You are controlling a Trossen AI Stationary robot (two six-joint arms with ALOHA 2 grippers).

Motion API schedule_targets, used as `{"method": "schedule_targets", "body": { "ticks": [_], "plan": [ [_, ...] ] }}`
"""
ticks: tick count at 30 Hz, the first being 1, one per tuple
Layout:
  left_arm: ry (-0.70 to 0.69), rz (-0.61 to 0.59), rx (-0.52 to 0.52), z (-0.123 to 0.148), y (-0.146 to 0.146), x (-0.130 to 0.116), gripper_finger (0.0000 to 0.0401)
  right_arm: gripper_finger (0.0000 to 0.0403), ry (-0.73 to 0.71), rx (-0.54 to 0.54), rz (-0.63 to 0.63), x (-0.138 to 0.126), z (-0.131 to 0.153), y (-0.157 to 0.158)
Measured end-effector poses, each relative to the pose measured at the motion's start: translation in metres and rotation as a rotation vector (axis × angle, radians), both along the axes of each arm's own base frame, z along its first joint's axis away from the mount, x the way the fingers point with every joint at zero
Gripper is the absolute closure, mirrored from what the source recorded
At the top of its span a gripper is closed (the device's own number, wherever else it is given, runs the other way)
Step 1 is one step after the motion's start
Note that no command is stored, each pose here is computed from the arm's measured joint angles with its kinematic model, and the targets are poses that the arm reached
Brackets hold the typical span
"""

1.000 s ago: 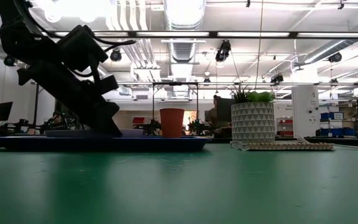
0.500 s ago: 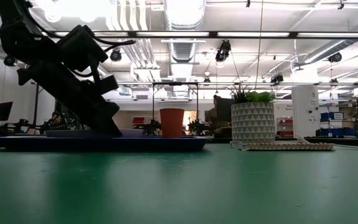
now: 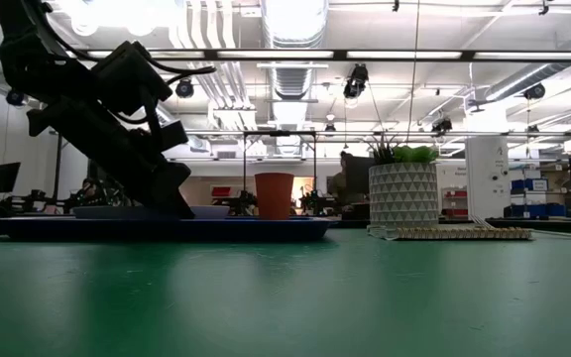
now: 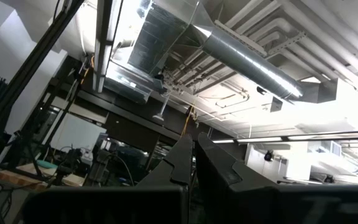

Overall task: Pick and place plate/cup/fork/spoon on tray
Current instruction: Put the purple plate to the left side of the orange cup on the dark blue tray

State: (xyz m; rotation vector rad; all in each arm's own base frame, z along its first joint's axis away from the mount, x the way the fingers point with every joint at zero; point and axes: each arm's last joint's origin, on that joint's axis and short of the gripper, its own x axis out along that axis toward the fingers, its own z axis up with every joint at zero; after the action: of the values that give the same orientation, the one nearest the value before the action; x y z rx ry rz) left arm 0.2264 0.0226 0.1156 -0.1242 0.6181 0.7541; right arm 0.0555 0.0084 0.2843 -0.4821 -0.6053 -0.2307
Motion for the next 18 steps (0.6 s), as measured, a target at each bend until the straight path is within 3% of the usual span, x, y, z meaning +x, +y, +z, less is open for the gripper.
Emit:
{"method": "schedule_targets", "body": {
  "ticks": [8,18],
  "plan": [
    [-0.001,-0.007,-0.006,0.0001,-0.0003,0.0001,0.0333,0.0394,0.0,0.0,0.0,0.0,0.0,0.0],
    [-0.045,-0.031,-0.021,0.0095,-0.001,-0.0003,0.033,0.0394,0.001,0.0,0.0,0.0,-0.0001,0.0]
  ]
}}
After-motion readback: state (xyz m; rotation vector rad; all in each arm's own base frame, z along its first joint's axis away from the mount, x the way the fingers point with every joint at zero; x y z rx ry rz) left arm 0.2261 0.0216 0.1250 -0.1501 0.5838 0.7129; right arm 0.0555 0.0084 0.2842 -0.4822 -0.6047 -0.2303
